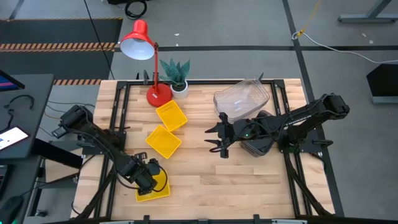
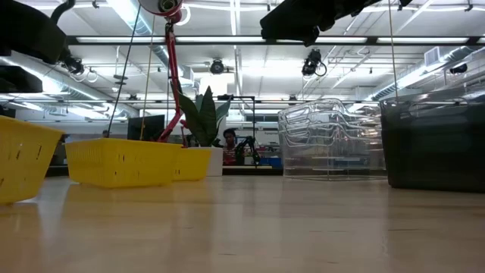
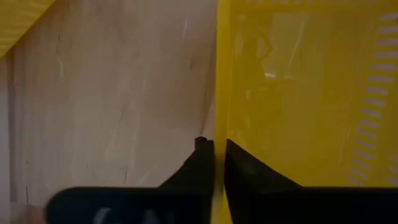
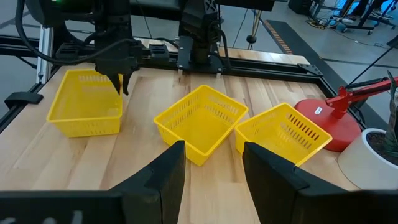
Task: Stack baskets by color
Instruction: Stack the bottom yellow bin on the middle yellow bin
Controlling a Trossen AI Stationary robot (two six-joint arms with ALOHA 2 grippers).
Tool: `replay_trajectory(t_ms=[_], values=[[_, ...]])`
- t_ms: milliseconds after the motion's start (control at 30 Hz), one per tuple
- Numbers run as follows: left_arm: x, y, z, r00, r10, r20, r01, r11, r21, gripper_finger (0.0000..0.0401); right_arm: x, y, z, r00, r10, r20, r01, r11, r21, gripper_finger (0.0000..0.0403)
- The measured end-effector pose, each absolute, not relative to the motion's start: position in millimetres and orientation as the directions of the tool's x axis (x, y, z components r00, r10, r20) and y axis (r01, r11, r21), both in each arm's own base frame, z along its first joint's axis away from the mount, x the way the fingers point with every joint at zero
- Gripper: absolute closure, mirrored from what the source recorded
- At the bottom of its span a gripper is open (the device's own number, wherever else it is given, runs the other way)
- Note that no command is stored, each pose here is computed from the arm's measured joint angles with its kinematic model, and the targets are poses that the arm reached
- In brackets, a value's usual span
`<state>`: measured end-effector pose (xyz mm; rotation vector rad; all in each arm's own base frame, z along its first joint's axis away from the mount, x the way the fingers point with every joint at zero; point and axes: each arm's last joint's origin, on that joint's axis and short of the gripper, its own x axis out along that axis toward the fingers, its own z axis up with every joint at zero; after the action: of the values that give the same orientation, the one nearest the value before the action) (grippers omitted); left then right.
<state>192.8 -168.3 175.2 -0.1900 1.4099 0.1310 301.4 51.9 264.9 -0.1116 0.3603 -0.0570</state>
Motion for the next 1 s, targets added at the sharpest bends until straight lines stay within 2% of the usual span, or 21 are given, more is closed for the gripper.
replay_trajectory(t_ms=[67,333,600,800,1000], values=[[194,-167,175,0.149,-0.027,-0.989,-0.202,0.978,-0.057,0.0387,301,52,265,0.934,-0.076,-0.348,0.036,0.992,-0.119,0.0237],[197,-158,182,0.139,-0.019,-0.990,-0.112,0.993,-0.035,0.0388,301,52,265,0.934,-0.077,-0.350,0.036,0.992,-0.121,0.0237],[202,-123,241,0.133,0.064,-0.989,-0.018,0.998,0.062,0.0388,301,52,264,0.931,-0.078,-0.355,0.034,0.991,-0.128,0.0237],[208,-96,282,0.133,0.216,-0.967,0.078,0.971,0.227,0.0388,301,52,264,0.932,-0.078,-0.353,0.034,0.991,-0.128,0.0237],[219,-75,296,0.178,0.310,-0.934,0.214,0.914,0.344,0.0388,301,53,265,0.935,-0.051,-0.352,0.011,0.993,-0.115,0.0237]])
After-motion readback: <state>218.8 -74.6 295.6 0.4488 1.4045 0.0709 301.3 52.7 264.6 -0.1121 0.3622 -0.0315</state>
